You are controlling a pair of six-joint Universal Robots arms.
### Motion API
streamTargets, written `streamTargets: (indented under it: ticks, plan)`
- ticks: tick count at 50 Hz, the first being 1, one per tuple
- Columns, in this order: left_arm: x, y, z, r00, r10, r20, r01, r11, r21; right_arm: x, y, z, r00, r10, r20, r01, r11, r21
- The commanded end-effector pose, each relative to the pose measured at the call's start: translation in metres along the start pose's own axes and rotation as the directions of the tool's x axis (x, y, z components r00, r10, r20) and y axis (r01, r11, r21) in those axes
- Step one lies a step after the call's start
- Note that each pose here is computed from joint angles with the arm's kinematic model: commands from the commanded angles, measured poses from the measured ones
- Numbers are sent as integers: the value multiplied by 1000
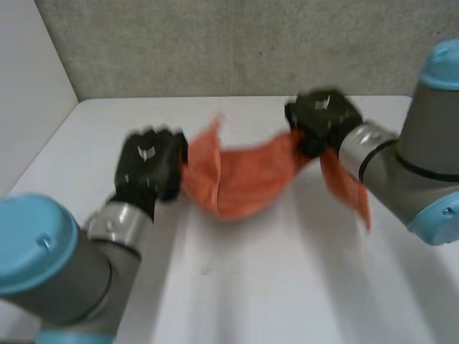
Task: Fold the laundry
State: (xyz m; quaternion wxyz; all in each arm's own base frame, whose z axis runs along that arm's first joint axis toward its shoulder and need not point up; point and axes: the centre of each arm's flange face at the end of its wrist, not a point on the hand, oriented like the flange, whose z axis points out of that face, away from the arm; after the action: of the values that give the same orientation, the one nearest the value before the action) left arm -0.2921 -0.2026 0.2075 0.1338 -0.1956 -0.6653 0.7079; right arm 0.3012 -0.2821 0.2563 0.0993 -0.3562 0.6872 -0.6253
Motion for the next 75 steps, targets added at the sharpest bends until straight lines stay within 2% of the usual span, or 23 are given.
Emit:
streamTargets:
  ticks: [1,8,12,16,20,22,23,25,26,28,29,30,31,33,34,36,37,38,41,50,60,75]
  plan:
    - [16,50,-40,996,24,-86,-49,954,-296,-7,58,18,998,-8,65,24,969,-248]
    - [26,45,-51,991,21,-132,-69,926,-371,-4,63,15,999,5,42,6,963,-271]
    - [27,28,-46,990,22,-136,-67,941,-331,5,57,2,1000,30,-10,-31,967,-255]
    - [25,-8,-32,992,18,-128,-46,976,-214,12,59,-8,997,60,-38,-67,969,-236]
    - [30,-22,-24,983,32,-179,-60,986,-156,13,58,-31,997,67,-47,-75,976,-203]
    - [39,-30,-18,956,84,-280,-116,988,-100,12,59,-39,997,72,-41,-79,977,-198]
    - [39,-30,-18,956,84,-280,-117,988,-100,12,59,-39,997,72,-41,-79,977,-198]
    - [49,-19,-11,908,154,-389,-198,977,-76,13,64,-50,996,86,-30,-90,978,-190]
    - [49,-19,-11,908,155,-390,-199,977,-76,13,64,-50,996,86,-30,-90,978,-190]
    - [54,-5,-5,856,233,-462,-290,956,-54,16,68,-61,995,97,-32,-102,977,-188]
    - [54,-5,-5,855,234,-463,-290,955,-54,16,68,-61,995,97,-32,-102,977,-188]
    - [55,4,-2,830,269,-488,-333,942,-47,19,69,-64,994,103,-36,-108,976,-189]
    - [55,5,-2,830,270,-489,-333,942,-47,19,69,-64,994,103,-36,-108,976,-189]
    - [59,19,0,780,325,-535,-403,915,-32,23,73,-69,993,112,-48,-119,974,-195]
    - [59,19,0,780,325,-535,-403,915,-32,23,73,-69,993,112,-48,-119,974,-195]
    - [62,29,0,745,350,-568,-444,896,-30,29,76,-73,991,122,-63,-132,970,-203]
    - [62,29,0,745,350,-568,-444,896,-30,29,76,-73,991,122,-63,-132,970,-203]
    - [63,33,0,732,353,-583,-456,890,-33,30,79,-74,990,127,-67,-138,968,-208]
    - [64,39,1,718,354,-599,-469,882,-41,33,83,-75,988,137,-73,-150,964,-219]
    - [65,49,0,708,345,-616,-482,874,-65,34,88,-76,987,149,-67,-161,960,-228]
    - [66,61,-5,633,424,-648,-576,817,-28,36,90,-76,986,151,-73,-164,959,-230]
    - [61,69,-5,631,420,-652,-592,804,-55,34,93,-77,986,154,-70,-167,956,-242]
